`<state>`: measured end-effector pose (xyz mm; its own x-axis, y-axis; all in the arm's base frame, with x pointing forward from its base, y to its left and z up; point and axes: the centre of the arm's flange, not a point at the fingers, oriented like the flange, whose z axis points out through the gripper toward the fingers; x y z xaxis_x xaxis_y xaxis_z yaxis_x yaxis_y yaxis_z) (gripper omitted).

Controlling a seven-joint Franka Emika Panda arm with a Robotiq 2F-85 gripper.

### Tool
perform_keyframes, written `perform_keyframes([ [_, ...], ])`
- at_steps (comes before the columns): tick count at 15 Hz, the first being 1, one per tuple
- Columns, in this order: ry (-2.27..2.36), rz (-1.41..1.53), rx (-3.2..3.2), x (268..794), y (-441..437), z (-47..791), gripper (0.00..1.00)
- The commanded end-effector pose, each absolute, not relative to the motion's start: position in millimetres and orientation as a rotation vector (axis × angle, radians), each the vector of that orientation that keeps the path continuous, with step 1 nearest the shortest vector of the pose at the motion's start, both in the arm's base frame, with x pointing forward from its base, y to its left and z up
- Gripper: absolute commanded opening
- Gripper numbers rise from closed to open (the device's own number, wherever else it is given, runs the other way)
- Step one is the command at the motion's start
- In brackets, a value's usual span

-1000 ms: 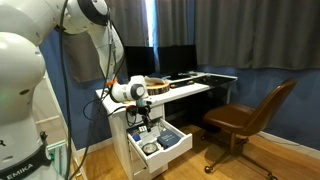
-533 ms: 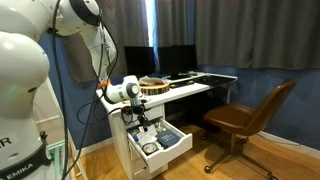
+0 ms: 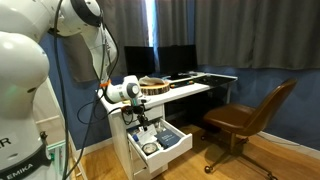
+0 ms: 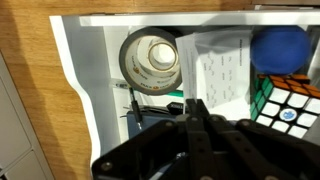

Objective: Put the black masking tape in the open drawer and then move the paper to the left

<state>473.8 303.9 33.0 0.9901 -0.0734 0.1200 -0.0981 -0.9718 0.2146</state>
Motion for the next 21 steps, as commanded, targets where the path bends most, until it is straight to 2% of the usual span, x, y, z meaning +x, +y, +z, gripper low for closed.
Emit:
perform_keyframes([
  [1, -0.063, 0.171, 2.893, 481, 337, 27, 0.0],
  [16, -0.065, 0.069, 2.656, 495, 377, -6, 0.0],
  [17, -0.065, 0.053, 2.649, 495, 378, -6, 0.1],
  [18, -0.065, 0.045, 2.642, 495, 378, -6, 0.01],
  [19, -0.063, 0.043, 2.64, 495, 378, -6, 0.03],
  [20, -0.062, 0.037, 2.638, 496, 379, -6, 0.0],
  [21, -0.06, 0.034, 2.638, 496, 380, -7, 0.05],
])
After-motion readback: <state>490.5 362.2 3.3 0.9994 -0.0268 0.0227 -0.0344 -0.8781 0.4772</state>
